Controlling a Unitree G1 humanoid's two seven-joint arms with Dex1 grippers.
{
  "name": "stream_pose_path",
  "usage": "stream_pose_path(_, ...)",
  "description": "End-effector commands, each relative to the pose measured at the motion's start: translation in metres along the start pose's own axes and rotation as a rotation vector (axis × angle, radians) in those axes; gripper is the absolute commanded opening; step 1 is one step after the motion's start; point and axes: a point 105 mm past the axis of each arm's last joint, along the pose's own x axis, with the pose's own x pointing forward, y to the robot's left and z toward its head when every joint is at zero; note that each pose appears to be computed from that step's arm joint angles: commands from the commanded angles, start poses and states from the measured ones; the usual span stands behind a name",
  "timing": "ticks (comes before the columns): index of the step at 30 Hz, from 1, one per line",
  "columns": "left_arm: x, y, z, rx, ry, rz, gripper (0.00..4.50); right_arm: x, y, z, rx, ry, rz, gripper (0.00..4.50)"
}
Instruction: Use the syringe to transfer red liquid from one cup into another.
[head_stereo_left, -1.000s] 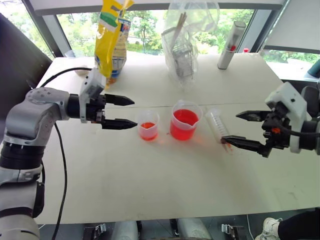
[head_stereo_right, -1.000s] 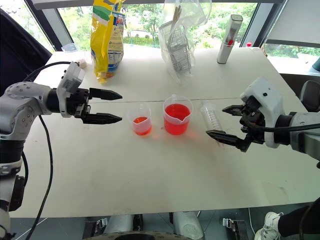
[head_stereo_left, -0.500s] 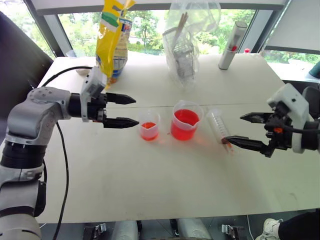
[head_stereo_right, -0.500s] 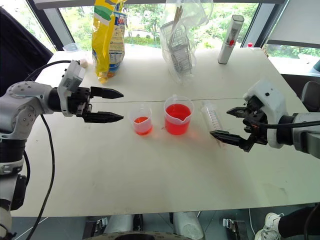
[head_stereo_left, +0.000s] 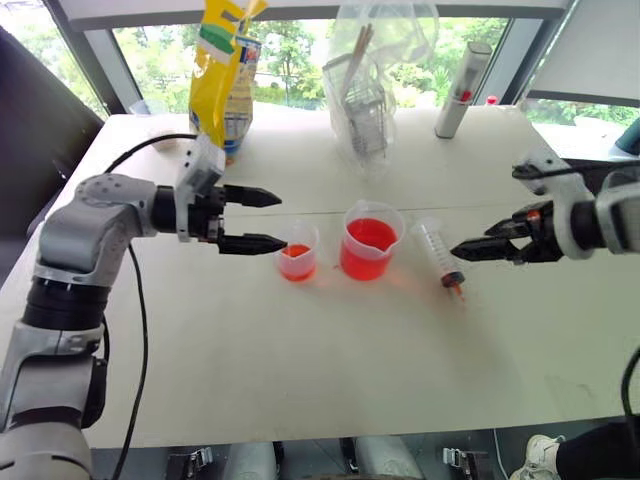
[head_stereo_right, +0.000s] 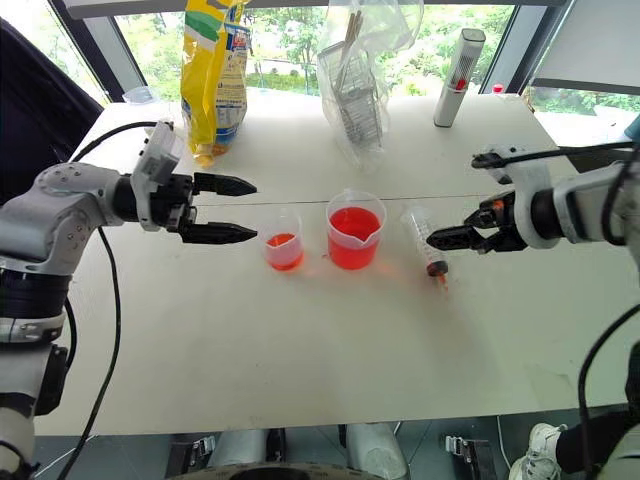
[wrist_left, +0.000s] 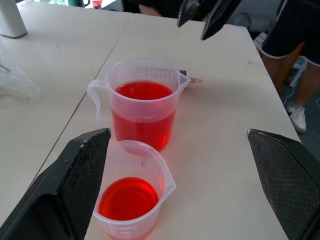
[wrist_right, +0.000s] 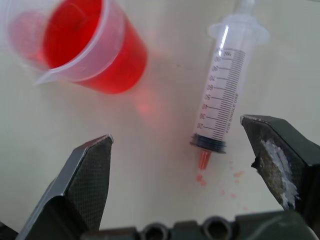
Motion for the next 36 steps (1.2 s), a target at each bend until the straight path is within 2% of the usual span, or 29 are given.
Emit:
stream_pose_path(1,-0.001,0.001,0.010,0.060,-0.010,0.000,4.50,0.015,-0.021,0.004,0.093,0.065,-0.075,4.47)
stream_pose_path(6,0.001,-0.002,0.008,0.078,-0.005,-0.006,4.50,0.044,-0.036,0.007,0.107,0.147,-0.115,4.47)
stream_pose_path(14,0.000,-0.006,0.004,0.085,0.000,0.006,4.50,0.080,-0.041,0.021,0.004,0.201,-0.126,4.47)
stream_pose_path(19,-0.001,-0.007,0.004,0.089,0.000,0.020,4.50,0.097,-0.039,0.019,-0.054,0.259,-0.127,4.47)
stream_pose_path(21,-0.002,-0.008,0.004,0.091,0.000,0.025,4.50,0.102,-0.038,0.016,-0.069,0.288,-0.124,3.95)
stream_pose_path(23,-0.002,-0.008,0.003,0.093,0.001,0.029,4.50,0.105,-0.036,0.014,-0.089,0.313,-0.118,3.20)
stream_pose_path(26,-0.002,-0.008,0.003,0.097,0.000,0.034,4.50,0.109,-0.031,0.013,-0.106,0.334,-0.103,1.72)
stream_pose_path(27,-0.002,-0.008,0.004,0.097,0.000,0.034,4.50,0.110,-0.030,0.013,-0.109,0.339,-0.100,1.42)
stream_pose_path(31,-0.001,-0.007,0.005,0.102,0.001,0.037,4.50,0.107,-0.031,0.016,-0.082,0.325,-0.125,1.40)
stream_pose_path(36,-0.002,0.001,0.010,0.115,0.001,0.045,4.50,0.060,-0.049,0.035,-0.036,0.164,-0.239,1.40)
